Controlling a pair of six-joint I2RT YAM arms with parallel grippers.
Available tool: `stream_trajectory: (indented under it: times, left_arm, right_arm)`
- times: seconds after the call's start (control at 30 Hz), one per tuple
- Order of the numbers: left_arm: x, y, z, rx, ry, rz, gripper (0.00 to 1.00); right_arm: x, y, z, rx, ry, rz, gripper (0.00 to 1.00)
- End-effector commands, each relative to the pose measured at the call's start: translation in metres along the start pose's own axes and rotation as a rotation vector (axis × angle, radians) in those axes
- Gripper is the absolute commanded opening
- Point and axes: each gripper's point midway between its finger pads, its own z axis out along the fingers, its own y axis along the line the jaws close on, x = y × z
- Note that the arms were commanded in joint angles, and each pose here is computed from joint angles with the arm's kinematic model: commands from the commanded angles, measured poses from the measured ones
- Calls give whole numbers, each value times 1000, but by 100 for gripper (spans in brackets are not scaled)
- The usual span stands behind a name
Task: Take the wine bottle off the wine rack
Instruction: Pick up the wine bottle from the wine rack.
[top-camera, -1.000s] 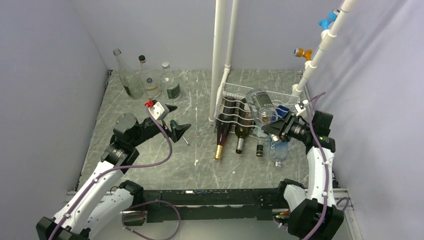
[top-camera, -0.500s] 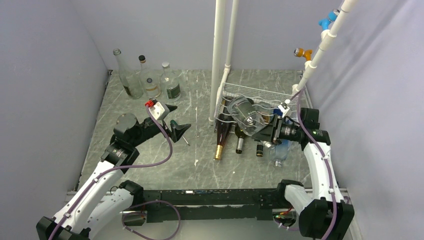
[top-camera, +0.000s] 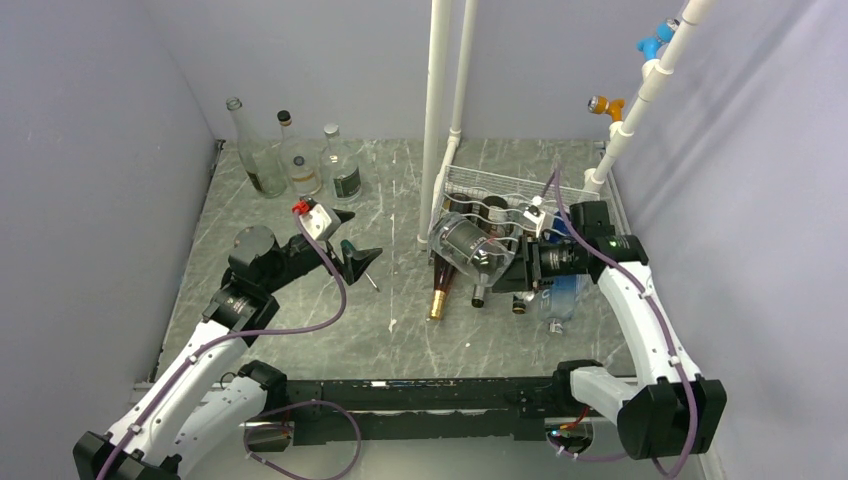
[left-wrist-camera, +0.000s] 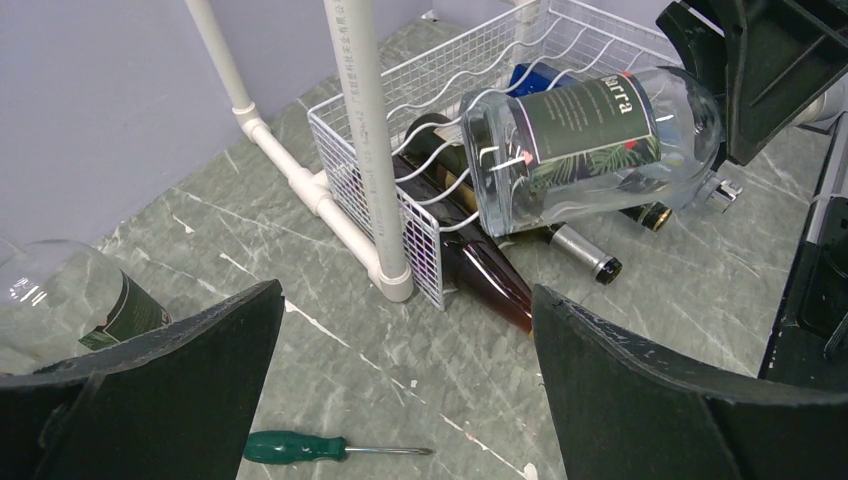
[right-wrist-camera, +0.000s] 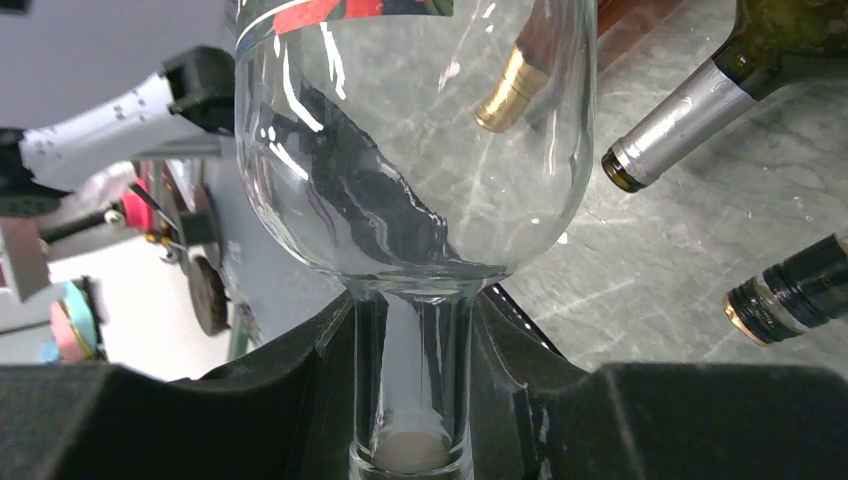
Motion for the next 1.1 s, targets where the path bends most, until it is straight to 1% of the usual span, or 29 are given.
stream_trajectory:
  times: [0.0,0.37,0.47,0.57,0.63,0.8,0.9,1.07]
  left_arm:
    - [-14,0,0,6,-29,45,99]
    - [-10,2,-2,-3,-16,78,99]
    - [-11,0,-4,8,-21,93,99]
    - [-12,-7,-8,30,-35,93,99]
    - [-12,-12,-13,40,-45,87,99]
    - [-12,-25,-27,58,-95,46,99]
    - [-13,-33,-34,74,-126,6,99]
    - [-7,-29,-41,12,-93,-71,99]
  right_arm:
    - [-27,39,-7,-92,-34,-316,0]
    - [-27,50,10,-51,105,-437,0]
    - [-29,52,17,-37,136,-457,0]
    - [-30,50,25,-2,170,-452,0]
    - [-29,54,28,-9,188,-448,0]
    - [-31,66,35,-32,205,-439,0]
    - [-30,65,42,-17,227,-446,0]
    - [-30,57,52,61,275,-536,0]
